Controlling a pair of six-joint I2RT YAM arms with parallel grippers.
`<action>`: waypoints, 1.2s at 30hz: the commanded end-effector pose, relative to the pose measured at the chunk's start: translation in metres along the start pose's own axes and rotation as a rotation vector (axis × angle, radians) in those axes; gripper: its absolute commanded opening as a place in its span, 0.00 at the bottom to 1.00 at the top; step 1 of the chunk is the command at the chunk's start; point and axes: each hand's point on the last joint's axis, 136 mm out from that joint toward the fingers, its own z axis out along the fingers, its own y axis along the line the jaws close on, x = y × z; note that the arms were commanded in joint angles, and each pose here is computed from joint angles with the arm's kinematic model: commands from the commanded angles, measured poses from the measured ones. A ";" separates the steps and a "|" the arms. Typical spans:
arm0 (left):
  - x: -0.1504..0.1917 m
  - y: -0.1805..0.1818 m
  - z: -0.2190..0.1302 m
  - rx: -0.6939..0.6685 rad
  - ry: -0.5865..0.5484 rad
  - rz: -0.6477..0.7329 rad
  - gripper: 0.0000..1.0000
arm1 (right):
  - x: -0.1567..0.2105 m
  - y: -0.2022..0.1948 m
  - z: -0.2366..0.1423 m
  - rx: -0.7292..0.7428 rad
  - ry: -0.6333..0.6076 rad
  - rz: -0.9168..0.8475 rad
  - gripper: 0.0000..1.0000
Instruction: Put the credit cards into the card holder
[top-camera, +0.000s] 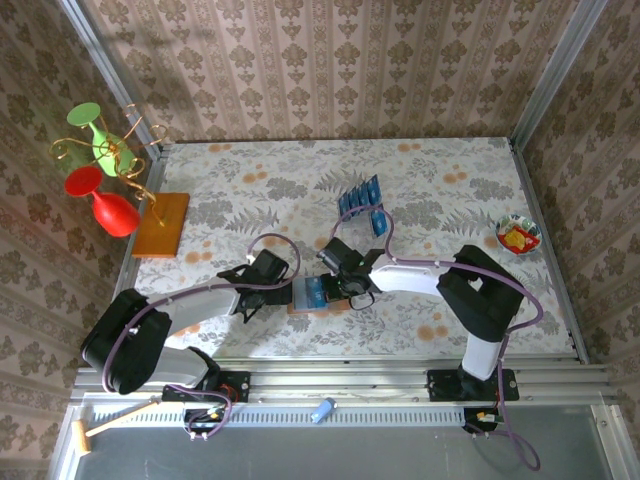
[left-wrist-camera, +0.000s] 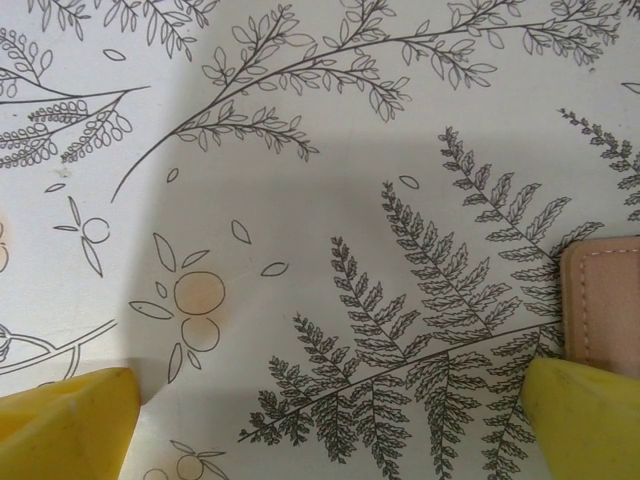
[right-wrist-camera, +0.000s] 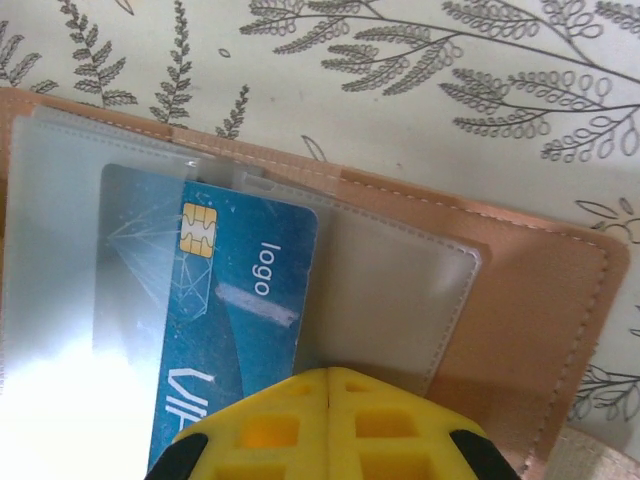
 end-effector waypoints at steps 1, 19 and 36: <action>0.013 -0.003 0.004 0.011 0.047 0.025 1.00 | 0.002 0.010 0.003 -0.013 0.018 -0.004 0.00; 0.012 -0.001 0.004 0.000 0.042 0.029 1.00 | -0.012 -0.003 -0.016 0.082 -0.017 -0.046 0.00; 0.013 -0.001 0.004 -0.002 0.044 0.033 1.00 | -0.011 0.015 0.000 0.009 0.003 -0.021 0.00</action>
